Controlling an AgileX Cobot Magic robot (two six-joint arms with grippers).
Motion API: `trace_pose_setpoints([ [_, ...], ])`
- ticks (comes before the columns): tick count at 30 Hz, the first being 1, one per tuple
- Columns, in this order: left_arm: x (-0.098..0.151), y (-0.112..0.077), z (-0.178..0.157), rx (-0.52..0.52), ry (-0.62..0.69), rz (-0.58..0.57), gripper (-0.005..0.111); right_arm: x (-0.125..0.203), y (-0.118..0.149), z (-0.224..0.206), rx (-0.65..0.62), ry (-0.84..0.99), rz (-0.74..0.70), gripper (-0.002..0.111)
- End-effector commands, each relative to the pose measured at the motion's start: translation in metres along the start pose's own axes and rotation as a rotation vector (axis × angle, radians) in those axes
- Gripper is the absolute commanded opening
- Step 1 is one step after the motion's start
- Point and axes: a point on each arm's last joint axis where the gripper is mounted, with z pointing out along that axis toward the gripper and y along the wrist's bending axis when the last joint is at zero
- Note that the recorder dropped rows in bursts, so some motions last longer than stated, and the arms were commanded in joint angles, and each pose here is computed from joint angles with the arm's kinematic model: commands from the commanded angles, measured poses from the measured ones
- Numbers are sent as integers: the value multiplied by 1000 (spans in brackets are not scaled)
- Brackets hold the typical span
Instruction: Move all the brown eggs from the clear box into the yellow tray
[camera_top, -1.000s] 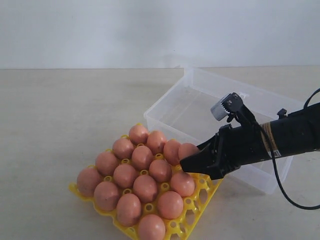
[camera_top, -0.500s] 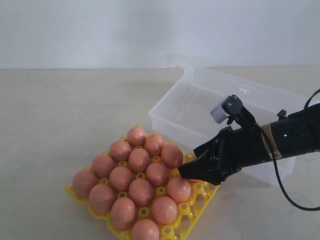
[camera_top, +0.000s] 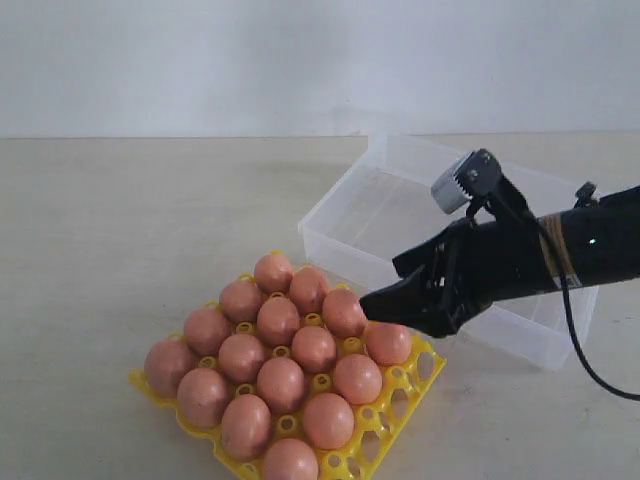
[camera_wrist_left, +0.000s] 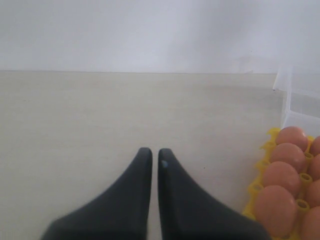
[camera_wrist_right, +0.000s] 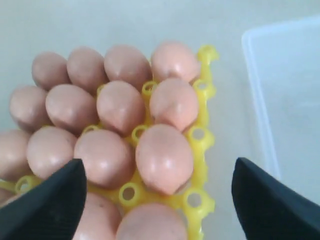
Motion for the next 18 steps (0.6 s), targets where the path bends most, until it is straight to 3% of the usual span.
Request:
trace_pose_setpoints([
  [1, 1, 0, 0, 4, 1, 3, 4, -34, 16, -29, 64, -112, -95, 71],
  [4, 1, 0, 0, 4, 1, 3, 4, -58, 29, -51, 128, -227, -110, 52],
  [7, 1, 0, 0, 4, 1, 3, 4, -74, 35, -74, 267, -298, -138, 9],
  [8, 1, 0, 0, 4, 1, 3, 4, -77, 34, -80, 329, -301, -143, 1],
  [12, 1, 0, 0, 4, 1, 3, 4, -75, 14, -95, 604, -258, -53, 1],
  [15, 1, 0, 0, 4, 1, 3, 4, -77, -4, -110, 804, -290, 244, 1],
  [18, 1, 0, 0, 4, 1, 3, 4, -91, -9, -123, 830, -432, 462, 1],
])
